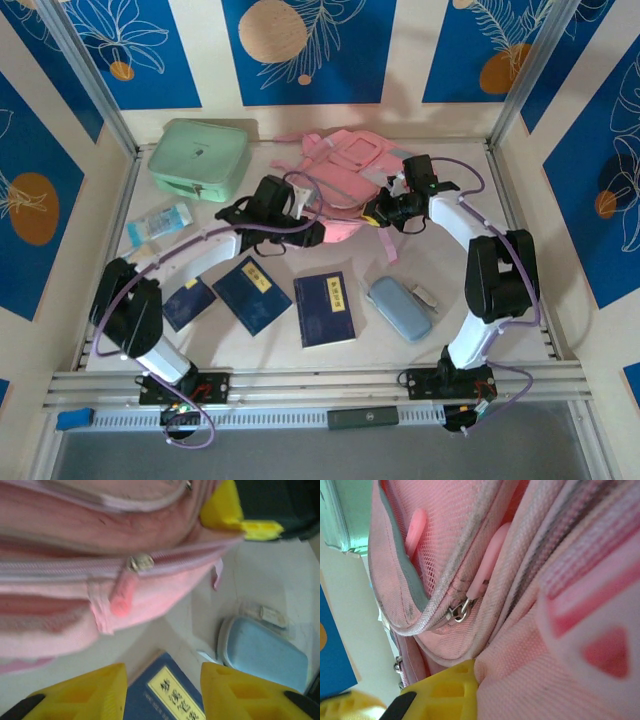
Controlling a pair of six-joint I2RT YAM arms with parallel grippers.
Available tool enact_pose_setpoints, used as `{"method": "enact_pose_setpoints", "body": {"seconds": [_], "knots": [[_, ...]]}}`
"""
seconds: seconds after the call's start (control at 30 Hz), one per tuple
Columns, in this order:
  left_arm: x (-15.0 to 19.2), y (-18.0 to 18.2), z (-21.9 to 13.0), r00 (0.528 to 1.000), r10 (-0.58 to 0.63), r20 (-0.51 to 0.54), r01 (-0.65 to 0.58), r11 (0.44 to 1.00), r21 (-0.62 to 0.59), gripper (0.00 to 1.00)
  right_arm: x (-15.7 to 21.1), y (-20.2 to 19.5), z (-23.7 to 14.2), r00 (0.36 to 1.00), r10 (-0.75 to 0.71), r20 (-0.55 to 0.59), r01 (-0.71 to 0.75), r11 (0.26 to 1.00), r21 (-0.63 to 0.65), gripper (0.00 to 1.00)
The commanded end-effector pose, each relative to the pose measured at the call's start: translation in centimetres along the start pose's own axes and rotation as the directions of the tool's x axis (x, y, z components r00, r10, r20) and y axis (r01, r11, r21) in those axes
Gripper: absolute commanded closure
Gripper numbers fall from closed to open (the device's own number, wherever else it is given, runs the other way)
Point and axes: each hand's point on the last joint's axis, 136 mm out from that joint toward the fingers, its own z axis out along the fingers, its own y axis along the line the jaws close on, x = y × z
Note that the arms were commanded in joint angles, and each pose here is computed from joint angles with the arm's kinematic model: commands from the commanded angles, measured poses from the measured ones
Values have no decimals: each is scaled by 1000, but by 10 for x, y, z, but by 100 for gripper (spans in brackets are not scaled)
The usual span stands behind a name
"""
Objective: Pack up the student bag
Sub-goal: Unzip the student bag at the center of the table.
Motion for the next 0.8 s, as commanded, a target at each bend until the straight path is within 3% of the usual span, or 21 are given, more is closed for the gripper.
{"method": "enact_pose_setpoints", "body": {"seconds": [0.0, 0.13, 0.27, 0.53, 0.77], "knots": [[0, -8, 5, 996, 60, -61, -56, 996, 70, 51, 5, 36, -19, 989, -141, 37, 144, 984, -108, 96], [-10, -3, 14, 996, 61, -62, -57, 996, 70, 48, 6, 39, -19, 986, -164, 39, 168, 978, -121, 96], [-22, 8, 24, 999, -27, -26, 29, 997, 68, 46, 9, 44, -17, 982, -184, 35, 187, 970, -152, 96], [-18, 19, 39, 996, -83, -11, 83, 995, 48, 40, 17, 51, -14, 971, -237, 26, 238, 952, -191, 96], [-26, 3, 48, 998, -63, 19, 61, 993, 98, 44, 31, 66, -9, 950, -312, 10, 304, 918, -254, 96]]}}
